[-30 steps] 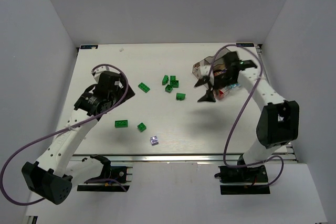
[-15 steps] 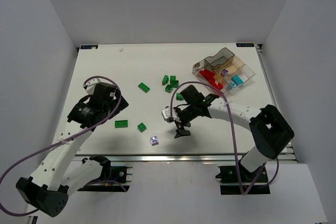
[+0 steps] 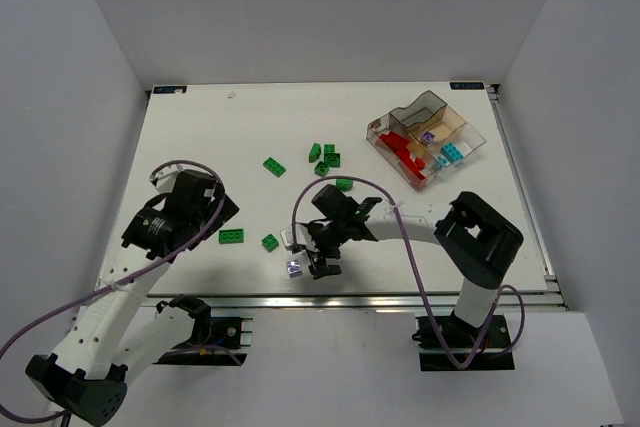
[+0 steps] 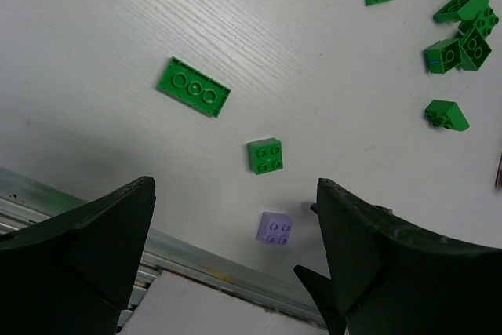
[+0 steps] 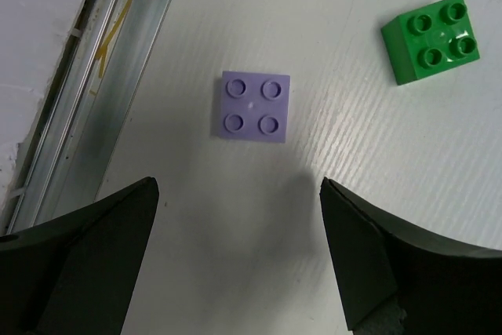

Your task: Sort the legos into containers by color

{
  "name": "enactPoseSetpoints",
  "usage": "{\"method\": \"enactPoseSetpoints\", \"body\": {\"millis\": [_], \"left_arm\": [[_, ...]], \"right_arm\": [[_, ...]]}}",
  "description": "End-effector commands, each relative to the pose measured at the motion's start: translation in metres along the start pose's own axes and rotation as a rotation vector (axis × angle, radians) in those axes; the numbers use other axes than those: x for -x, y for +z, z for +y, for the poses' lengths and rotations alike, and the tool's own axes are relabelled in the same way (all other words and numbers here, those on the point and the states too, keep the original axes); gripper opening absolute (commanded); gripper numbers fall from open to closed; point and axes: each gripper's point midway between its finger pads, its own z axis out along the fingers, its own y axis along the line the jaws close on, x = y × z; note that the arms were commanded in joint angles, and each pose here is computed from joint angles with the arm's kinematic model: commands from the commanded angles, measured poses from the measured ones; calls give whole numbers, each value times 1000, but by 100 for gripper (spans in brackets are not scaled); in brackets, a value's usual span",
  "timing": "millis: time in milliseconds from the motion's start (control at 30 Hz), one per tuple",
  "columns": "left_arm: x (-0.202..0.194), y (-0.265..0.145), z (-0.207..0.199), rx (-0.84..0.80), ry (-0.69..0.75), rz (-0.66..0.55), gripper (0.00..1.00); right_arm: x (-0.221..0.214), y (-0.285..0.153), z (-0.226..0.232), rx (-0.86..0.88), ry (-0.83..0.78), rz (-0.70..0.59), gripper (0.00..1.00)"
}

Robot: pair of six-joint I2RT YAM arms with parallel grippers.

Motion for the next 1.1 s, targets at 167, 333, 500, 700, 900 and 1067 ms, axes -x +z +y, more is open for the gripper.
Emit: {"method": "enactPoseSetpoints", "body": {"millis": [167,333,500,700,900,1067], "left_arm": [[-11,4,17,36,-103,-2,91],[-19,12,19,47,-130,13,90],[-25,17,19,53,-148,32,89],[-30,24,25,80,-175,32,87],[-49,49,29,120,-222,65,86],[-55,65,22,109,-261,71,87]], "right_arm": [[20,24,-21,-69,-34,-11,86],[25,34,-26,-85,-38,-23,81],[33,37,-31,-105,-50,-53,68],[35,32,-29,-91,-48,-56,13],[30,-24,-47,-210,69,-68,0],[21,-120,-99,-479,266,-104,0]]}}
